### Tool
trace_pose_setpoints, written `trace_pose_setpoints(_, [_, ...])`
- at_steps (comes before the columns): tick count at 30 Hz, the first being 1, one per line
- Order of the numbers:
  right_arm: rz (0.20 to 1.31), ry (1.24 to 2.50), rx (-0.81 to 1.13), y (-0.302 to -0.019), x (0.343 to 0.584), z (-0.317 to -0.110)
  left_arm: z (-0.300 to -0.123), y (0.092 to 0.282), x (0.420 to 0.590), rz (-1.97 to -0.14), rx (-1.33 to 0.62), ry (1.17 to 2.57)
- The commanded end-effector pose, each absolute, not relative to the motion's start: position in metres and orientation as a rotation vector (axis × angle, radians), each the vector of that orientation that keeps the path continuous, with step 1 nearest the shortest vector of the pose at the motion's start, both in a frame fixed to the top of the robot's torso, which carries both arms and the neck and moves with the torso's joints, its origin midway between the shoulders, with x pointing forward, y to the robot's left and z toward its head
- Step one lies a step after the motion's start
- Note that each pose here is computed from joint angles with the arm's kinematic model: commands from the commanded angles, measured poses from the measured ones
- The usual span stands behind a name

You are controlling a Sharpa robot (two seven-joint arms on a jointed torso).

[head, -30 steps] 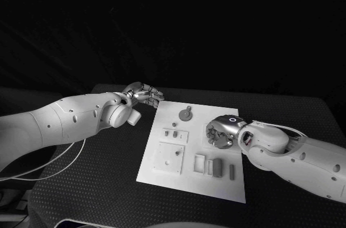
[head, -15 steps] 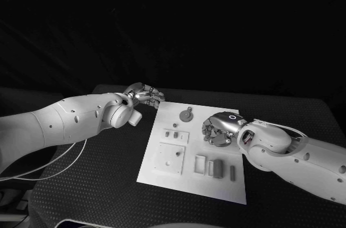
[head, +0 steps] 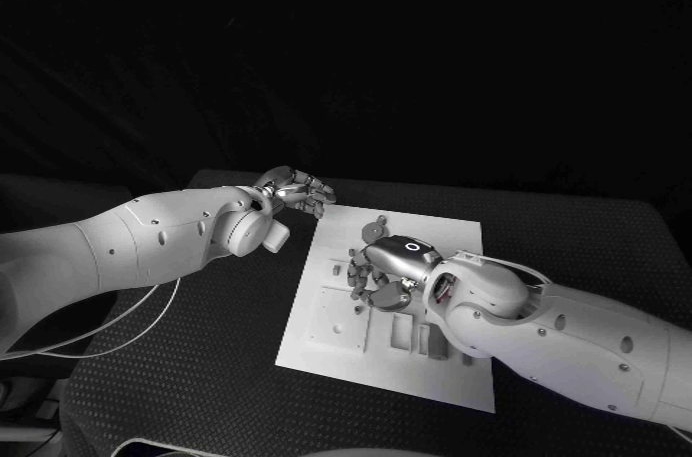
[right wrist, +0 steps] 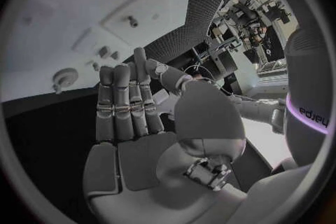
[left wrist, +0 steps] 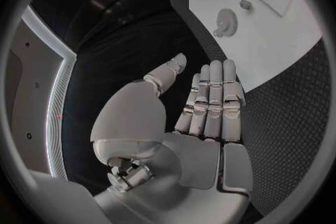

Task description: Assemble the parts on the task board

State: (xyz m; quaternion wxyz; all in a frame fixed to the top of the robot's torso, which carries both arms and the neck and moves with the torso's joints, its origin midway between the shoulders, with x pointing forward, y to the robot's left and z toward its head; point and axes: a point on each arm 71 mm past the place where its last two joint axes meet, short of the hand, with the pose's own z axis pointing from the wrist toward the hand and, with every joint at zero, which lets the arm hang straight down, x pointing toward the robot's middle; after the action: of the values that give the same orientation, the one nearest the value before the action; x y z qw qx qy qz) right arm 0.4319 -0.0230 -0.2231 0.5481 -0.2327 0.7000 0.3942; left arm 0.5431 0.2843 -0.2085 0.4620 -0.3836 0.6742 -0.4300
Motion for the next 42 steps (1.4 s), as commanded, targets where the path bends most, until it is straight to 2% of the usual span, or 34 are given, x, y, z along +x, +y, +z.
trace_pose_setpoints(1, [0.974,1.646,-0.575,-0.012,0.426,-0.228,-0.207,0.280,0.544,-1.081,-0.926,1.660])
trace_pose_setpoints(14, [0.999,1.700,-0.618,0.011,0.408,-0.265,-0.208,0.277,0.544,-1.085,-0.924,1.667])
trace_pose_setpoints(42, [0.906,1.738,-0.668,0.008,0.415,-0.281,-0.208,0.278,0.545,-1.084,-0.925,1.669])
